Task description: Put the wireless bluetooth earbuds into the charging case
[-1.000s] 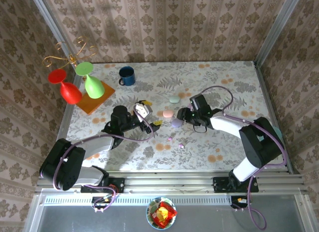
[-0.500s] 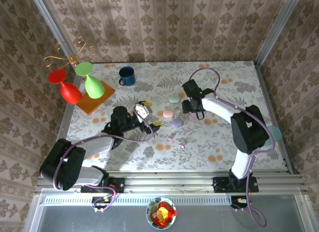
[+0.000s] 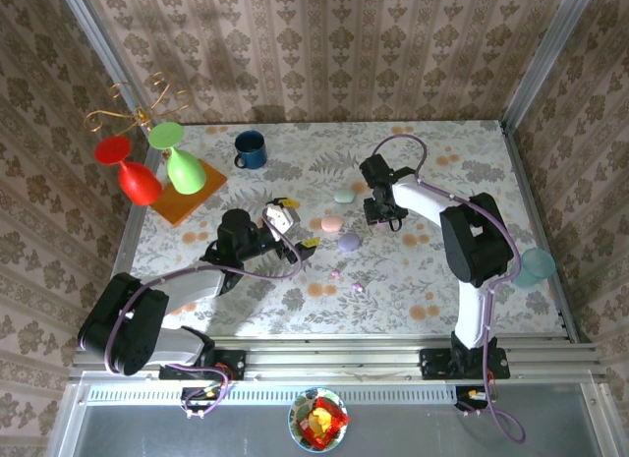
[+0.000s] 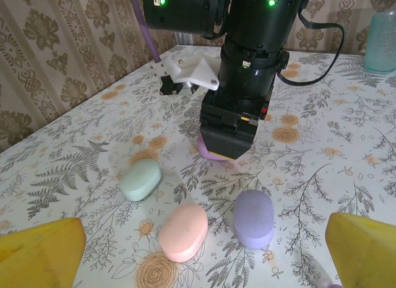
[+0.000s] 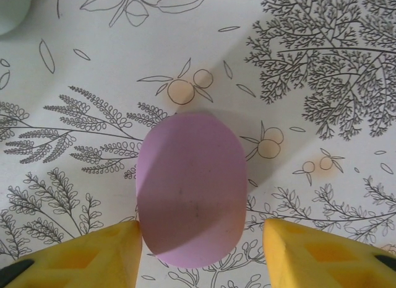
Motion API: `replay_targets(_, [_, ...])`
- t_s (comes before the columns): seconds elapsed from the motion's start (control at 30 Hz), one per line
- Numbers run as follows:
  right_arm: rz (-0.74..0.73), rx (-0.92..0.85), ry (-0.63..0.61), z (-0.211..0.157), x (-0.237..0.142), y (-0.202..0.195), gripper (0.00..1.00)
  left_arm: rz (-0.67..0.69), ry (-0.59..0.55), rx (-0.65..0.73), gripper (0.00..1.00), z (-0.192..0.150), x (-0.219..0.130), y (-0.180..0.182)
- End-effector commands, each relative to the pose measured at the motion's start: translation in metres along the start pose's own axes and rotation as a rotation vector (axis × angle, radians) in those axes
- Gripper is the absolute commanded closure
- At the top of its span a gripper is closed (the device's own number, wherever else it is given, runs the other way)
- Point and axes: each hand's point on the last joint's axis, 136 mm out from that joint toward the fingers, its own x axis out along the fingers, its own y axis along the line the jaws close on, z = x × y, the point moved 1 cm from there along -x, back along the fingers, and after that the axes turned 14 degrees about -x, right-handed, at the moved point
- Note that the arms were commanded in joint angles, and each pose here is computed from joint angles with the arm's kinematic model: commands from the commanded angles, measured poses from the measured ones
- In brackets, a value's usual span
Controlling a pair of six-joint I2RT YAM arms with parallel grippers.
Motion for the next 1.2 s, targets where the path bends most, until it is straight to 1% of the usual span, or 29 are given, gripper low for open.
replay_targets(0.0, [0.028,0.0,0.027,0.0,0.004,0.001,0.47,-0.011,-0.014,0.02,0.0,-0.001,-0.002,-0.001])
replay_targets(0.17, [0.039,0.005,0.029,0.0,0.007,0.002,0.51,-0.009,-0.017,0.018,0.0,0.0,-0.002,-0.001])
replay_targets(0.3, [0.044,0.011,0.032,0.0,0.01,0.002,0.51,-0.009,-0.02,0.02,0.0,0.0,-0.002,-0.001])
replay_targets(0.4, [0.044,0.012,0.029,0.001,0.011,0.001,0.55,-0.011,-0.02,0.019,0.0,0.0,-0.002,-0.001])
replay_targets(0.5, [0.044,0.008,0.023,0.001,0.009,0.001,0.59,-0.008,-0.017,0.018,0.0,-0.002,-0.002,-0.001])
replay_targets(0.6, [0.039,-0.001,0.002,0.002,0.002,-0.001,0.6,0.0,-0.017,0.018,0.0,-0.002,-0.003,0.0])
replay_targets(0.73, [0.054,-0.053,-0.083,0.006,-0.02,0.002,0.61,0.024,-0.051,0.015,0.0,0.001,-0.006,0.005])
replay_targets(0.83, [0.132,-0.135,-0.17,0.007,-0.04,0.016,0.61,0.023,-0.07,-0.002,0.0,0.003,-0.009,0.007])
replay_targets(0.87, [0.154,-0.16,-0.217,0.01,-0.05,0.021,0.61,0.02,-0.068,-0.008,0.0,0.004,-0.01,0.007])
replay_targets(0.97, [0.209,-0.255,-0.302,0.008,-0.072,0.034,0.61,0.007,-0.054,-0.01,0.0,0.004,-0.011,0.006])
replay_targets(1.1, [0.261,-0.37,-0.397,0.004,-0.098,0.048,0.62,-0.038,-0.026,-0.009,0.0,0.002,-0.013,0.0])
replay_targets(1.17, [0.305,-0.432,-0.444,0.0,-0.11,0.058,0.63,-0.113,-0.007,-0.009,0.0,0.001,-0.015,-0.01])
